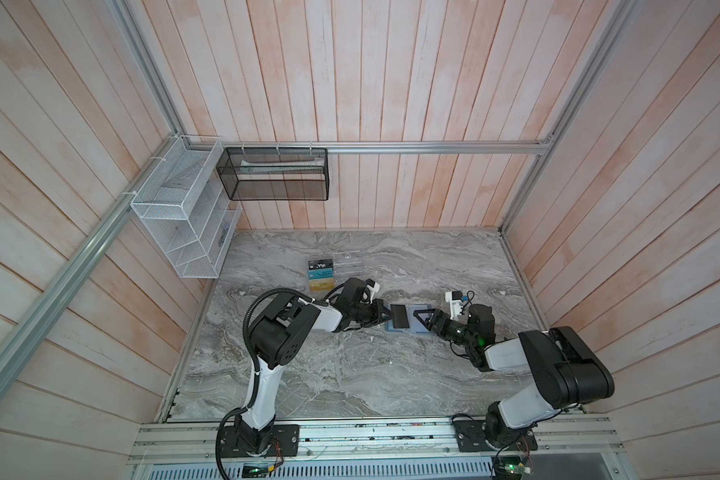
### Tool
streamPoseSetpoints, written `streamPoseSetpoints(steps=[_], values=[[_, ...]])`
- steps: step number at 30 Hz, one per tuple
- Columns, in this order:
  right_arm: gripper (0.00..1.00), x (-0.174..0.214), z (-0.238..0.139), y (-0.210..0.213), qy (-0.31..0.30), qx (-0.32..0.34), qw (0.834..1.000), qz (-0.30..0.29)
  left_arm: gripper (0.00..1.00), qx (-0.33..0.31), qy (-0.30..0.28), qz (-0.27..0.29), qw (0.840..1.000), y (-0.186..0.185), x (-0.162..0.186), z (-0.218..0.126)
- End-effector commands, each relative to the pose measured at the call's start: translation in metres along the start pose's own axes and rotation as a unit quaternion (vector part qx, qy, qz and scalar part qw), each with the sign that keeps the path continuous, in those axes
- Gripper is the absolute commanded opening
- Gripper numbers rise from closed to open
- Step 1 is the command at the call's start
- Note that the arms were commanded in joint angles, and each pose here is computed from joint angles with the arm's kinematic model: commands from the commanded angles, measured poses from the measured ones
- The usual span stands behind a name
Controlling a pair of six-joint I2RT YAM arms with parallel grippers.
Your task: Take the credit cards out of the card holder
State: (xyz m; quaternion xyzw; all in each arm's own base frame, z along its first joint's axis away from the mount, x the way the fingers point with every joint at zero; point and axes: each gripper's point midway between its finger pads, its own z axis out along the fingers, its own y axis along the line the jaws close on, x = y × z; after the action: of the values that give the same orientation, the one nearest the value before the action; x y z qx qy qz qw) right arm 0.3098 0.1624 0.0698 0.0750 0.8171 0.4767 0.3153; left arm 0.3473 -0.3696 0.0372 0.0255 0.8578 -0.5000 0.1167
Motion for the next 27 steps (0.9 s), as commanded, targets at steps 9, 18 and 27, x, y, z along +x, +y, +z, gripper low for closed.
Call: streamPoseSetpoints(steps=[9,18,27], values=[[0.93,-0.022,-0.002,0.033,-0.033,0.012,0.999,-0.004,0.00,0.035,-0.083,-0.074,0.993,-0.041,-0.032,-0.033],[0.89,-0.038,0.005,0.066,-0.053,0.059,0.992,-0.099,0.00,0.023,-0.156,-0.171,0.973,-0.072,-0.059,-0.072],[0.84,-0.027,0.011,0.094,-0.043,0.089,0.971,-0.217,0.00,-0.205,-0.187,-0.325,0.904,-0.029,-0.045,-0.117]])
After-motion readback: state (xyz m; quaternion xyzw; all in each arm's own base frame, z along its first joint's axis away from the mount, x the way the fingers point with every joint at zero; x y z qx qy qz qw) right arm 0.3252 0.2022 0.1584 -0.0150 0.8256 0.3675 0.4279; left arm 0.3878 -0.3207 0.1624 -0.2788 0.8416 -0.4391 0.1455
